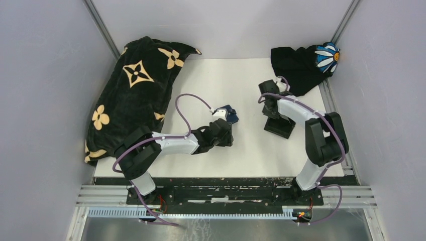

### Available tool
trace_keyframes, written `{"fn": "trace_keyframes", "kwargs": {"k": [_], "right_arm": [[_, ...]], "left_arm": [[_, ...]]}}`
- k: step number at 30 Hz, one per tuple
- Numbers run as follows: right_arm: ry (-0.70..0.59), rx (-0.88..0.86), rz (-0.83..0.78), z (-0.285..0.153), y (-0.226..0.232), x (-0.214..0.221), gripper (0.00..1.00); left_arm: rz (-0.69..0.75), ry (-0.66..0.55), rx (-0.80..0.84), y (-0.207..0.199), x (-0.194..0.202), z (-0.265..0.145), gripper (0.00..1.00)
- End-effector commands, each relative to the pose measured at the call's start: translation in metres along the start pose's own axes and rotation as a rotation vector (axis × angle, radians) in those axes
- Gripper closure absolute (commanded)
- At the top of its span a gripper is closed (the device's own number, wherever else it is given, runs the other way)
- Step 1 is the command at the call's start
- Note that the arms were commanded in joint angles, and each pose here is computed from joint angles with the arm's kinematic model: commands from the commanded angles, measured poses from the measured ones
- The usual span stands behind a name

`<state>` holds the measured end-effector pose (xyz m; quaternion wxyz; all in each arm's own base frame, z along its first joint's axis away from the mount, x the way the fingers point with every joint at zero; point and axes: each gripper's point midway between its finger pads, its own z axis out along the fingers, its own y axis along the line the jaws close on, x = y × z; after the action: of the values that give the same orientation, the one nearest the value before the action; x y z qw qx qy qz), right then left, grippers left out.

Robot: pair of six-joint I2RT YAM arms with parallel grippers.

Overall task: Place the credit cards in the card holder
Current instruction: Move the storage box to the center of the board.

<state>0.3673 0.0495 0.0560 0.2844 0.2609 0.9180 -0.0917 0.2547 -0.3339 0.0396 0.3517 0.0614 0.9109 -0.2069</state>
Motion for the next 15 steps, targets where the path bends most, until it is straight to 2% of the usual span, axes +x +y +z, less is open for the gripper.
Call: {"fn": "trace_keyframes", "kwargs": {"k": [1,8,15], "right_arm": [[0.094,-0.154,-0.211,-0.012,0.058,0.025,0.99],[0.113,-0.258,-0.368,-0.024,0.122,0.034,0.99],[0.146,-0.319,-0.503,-0.038,0.156,0.053,0.99]], "left_arm": [[0.0,-0.088,-0.048,0.013,-0.03,-0.01,0.41],[-0.025,-0.094,-0.091,0.032,-0.031,-0.01,0.41],[-0.037,-0.102,-0.126,0.048,-0.035,-0.008,0.41]]}}
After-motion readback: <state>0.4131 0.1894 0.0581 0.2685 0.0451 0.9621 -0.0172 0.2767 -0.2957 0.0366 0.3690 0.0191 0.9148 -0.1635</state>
